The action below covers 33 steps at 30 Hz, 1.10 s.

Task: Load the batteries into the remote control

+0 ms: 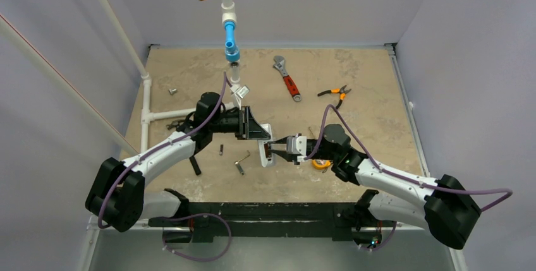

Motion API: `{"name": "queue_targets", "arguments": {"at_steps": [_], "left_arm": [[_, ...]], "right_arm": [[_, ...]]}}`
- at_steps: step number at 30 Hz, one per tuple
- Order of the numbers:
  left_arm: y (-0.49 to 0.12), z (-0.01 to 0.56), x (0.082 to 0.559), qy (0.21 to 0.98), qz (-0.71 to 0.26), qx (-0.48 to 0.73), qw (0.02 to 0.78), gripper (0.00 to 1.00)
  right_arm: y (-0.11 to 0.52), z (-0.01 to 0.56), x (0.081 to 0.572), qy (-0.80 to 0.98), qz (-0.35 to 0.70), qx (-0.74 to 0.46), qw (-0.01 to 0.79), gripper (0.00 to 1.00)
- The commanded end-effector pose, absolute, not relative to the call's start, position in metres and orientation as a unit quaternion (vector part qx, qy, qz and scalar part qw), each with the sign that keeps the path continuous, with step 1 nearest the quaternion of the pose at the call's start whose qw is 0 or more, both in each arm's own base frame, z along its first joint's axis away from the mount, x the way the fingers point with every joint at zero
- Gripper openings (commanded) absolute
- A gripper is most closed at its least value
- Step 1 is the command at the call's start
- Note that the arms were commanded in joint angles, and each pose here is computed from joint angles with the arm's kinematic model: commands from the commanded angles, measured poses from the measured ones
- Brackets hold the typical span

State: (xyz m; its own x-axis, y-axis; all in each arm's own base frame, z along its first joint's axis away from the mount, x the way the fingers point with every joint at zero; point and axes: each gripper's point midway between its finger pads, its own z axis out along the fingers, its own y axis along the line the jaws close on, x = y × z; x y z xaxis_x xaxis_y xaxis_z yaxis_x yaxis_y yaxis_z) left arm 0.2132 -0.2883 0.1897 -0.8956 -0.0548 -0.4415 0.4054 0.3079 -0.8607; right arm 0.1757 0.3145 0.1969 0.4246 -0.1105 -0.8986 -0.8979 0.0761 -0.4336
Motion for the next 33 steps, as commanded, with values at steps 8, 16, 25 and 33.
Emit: {"name": "queue_targets", "arguments": {"at_steps": [8,16,25,33], "left_arm": [[-0.294,0.223,0.216,0.750,-0.598,0.151,0.239,0.00],[-0.293,0.225,0.216,0.752,-0.596,0.147,0.241,0.00],[-0.295,0.238,0.217,0.746,-0.602,0.148,0.244,0.00],[-0.295,0.251,0.217,0.738,-0.608,0.149,0.251,0.00]], "right_arm": [[0.317,0.189,0.176,0.420,0.318,-0.623,0.578,0.18],[0.315,0.177,0.174,0.428,0.315,-0.641,0.553,0.13],[0.310,0.162,0.172,0.445,0.308,-0.660,0.521,0.08],[0.307,0.154,0.167,0.453,0.311,-0.665,0.507,0.04]]}}
